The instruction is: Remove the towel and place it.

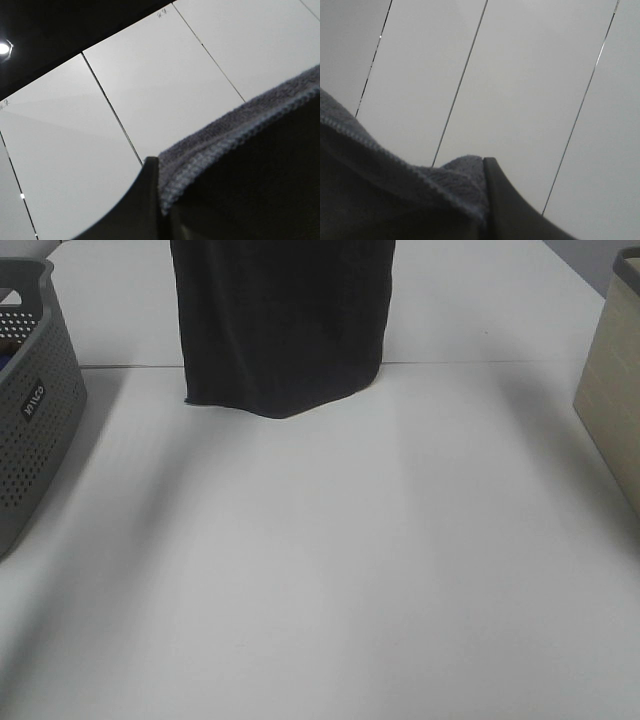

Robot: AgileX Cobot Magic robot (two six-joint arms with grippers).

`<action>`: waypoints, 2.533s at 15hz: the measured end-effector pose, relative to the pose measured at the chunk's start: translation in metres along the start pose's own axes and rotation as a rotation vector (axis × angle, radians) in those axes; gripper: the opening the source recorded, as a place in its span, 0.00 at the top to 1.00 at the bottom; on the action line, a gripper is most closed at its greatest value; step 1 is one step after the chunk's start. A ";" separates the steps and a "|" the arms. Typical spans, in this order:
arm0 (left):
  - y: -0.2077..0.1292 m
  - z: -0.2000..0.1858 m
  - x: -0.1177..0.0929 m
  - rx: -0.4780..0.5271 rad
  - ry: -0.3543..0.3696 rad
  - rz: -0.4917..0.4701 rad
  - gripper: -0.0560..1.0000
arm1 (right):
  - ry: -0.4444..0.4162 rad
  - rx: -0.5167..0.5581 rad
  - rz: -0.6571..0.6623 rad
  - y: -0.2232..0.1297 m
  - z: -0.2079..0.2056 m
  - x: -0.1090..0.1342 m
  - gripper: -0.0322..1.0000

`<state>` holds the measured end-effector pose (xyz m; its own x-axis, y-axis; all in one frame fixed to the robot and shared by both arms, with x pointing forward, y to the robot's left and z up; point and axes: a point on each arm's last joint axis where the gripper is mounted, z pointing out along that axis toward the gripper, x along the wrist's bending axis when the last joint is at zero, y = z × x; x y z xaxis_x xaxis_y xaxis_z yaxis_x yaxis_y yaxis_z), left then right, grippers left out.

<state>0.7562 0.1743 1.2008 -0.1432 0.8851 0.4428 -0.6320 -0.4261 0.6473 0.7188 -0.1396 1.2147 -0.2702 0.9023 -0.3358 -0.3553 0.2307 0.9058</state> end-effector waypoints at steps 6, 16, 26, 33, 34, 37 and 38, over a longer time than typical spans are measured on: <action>-0.002 0.011 -0.001 -0.019 0.012 -0.071 0.95 | 0.027 -0.091 0.009 0.003 -0.001 -0.010 0.96; -0.006 0.011 -0.004 0.027 -0.017 -0.074 0.95 | 0.041 -0.118 0.014 0.005 -0.001 -0.009 0.96; -0.013 -0.011 -0.027 0.678 -0.452 -0.231 0.95 | -0.237 0.387 0.286 -0.039 -0.008 -0.019 0.96; -0.005 -0.041 -0.018 1.061 -0.635 -0.279 0.95 | 0.000 0.908 0.341 -0.056 -0.035 0.004 0.96; 0.004 -0.043 -0.013 1.087 -0.652 -0.288 0.95 | 0.011 0.948 0.344 -0.050 -0.041 0.003 0.96; 0.027 -0.050 -0.002 1.184 -0.657 -0.401 0.95 | 0.043 0.986 0.363 -0.011 -0.063 -0.004 0.96; 0.035 -0.050 0.003 1.195 -0.628 -0.438 0.95 | 0.064 1.003 0.383 0.003 -0.072 -0.005 0.96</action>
<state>0.6957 0.1711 1.1932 0.4504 0.8904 0.0657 0.5234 -0.3230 0.7885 0.6544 -0.1700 1.2007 -0.2645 0.9640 0.0286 0.6517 0.1568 0.7421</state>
